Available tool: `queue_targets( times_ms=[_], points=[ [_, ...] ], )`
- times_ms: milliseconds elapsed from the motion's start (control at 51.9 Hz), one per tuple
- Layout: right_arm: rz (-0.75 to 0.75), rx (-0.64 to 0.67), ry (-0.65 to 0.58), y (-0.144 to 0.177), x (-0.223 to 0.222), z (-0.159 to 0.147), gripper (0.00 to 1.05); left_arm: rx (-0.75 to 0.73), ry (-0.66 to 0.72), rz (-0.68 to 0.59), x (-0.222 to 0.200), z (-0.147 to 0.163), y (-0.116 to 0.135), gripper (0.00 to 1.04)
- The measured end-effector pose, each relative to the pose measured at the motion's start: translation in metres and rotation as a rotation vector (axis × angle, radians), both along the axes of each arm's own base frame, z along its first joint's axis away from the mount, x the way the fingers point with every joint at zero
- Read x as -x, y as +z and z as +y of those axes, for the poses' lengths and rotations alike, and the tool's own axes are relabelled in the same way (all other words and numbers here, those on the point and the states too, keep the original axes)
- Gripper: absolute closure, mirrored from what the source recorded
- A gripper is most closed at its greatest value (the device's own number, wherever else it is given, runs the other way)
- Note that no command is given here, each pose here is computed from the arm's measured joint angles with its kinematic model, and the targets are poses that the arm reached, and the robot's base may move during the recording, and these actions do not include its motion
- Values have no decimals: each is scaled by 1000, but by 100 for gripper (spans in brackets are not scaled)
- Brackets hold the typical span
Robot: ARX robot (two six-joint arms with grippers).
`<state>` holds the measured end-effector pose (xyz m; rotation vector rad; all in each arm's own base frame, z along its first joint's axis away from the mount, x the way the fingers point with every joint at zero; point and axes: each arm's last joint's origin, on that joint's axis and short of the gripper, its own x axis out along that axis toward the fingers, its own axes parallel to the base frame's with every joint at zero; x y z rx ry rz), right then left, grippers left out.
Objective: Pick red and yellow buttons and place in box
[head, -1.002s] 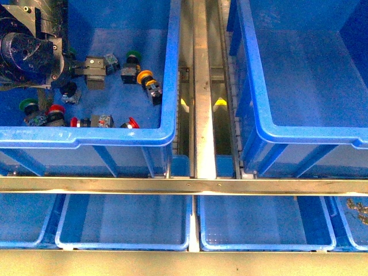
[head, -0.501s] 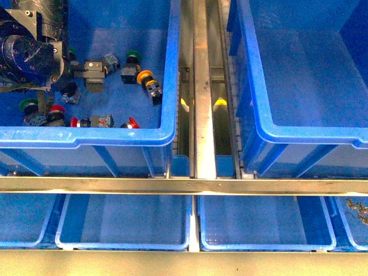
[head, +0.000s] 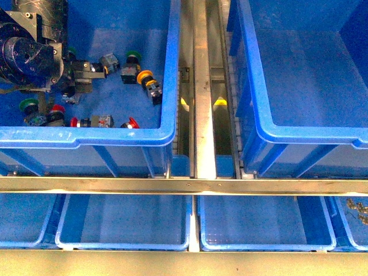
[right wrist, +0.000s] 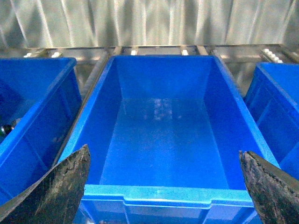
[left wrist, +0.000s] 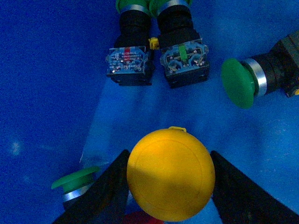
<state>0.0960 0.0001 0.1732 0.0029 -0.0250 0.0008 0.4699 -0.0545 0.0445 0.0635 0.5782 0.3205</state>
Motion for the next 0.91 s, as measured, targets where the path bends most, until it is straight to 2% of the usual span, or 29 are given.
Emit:
queue_targets(
  times_ms=[96, 173, 520, 905],
  points=[
    [0, 0, 0, 0, 0, 0, 7, 2, -2, -5, 0, 0, 0, 69],
    [0, 0, 0, 0, 0, 0, 7, 2, -2, -6, 0, 0, 0, 71],
    [0, 0, 0, 0, 0, 0, 7, 0, 1, -16, 7, 1, 1, 71],
    [0, 0, 0, 0, 0, 0, 7, -27, -23, -129, 38, -1, 47, 71]
  ],
)
